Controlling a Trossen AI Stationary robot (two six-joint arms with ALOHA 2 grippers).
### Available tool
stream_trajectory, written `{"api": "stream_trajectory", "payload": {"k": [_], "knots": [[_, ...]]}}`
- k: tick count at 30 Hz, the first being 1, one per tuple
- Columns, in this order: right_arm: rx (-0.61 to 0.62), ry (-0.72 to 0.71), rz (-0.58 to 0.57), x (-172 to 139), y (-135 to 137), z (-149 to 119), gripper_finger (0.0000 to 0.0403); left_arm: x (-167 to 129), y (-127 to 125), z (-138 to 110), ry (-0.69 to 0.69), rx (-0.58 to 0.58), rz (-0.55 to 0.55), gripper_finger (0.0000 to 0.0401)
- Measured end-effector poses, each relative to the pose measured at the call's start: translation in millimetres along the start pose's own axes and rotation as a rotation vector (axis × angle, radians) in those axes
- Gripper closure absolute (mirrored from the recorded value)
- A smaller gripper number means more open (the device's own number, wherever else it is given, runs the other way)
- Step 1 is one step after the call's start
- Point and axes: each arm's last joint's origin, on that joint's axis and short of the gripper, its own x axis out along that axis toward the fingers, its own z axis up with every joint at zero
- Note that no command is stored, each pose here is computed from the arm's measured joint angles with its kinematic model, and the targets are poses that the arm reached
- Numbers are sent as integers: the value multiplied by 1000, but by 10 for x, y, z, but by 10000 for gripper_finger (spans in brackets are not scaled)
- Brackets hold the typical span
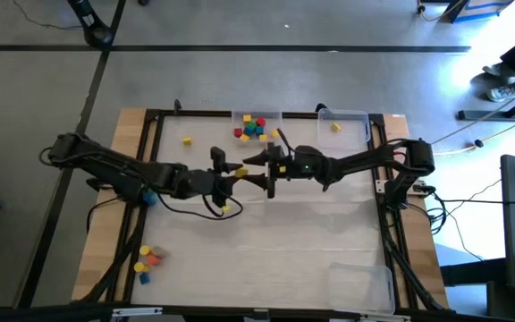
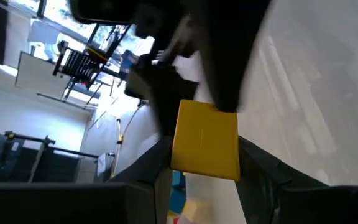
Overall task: Sort blocks by size
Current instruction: Put the triangle yellow block into the top right transparent bin
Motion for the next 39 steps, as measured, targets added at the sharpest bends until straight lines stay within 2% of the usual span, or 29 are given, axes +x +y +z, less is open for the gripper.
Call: {"api": "stream_trajectory", "payload": {"k": [9,15,19,25,31,39], "knots": [[1,-17,27,154,69,-3,114,11,12,62,-52,-57,22,276],[-8,-33,29,219,65,41,124,-14,-23,86,-75,-11,-4,276],[-10,-36,31,237,71,69,162,-28,-34,100,-83,3,-5,276],[-25,-18,29,238,70,54,245,-27,-35,97,-80,4,-6,274],[-52,-6,22,238,63,41,325,-27,-32,97,-80,-30,-6,242],[-89,-10,14,238,61,45,322,-72,-36,101,-86,-44,-17,186]]}}
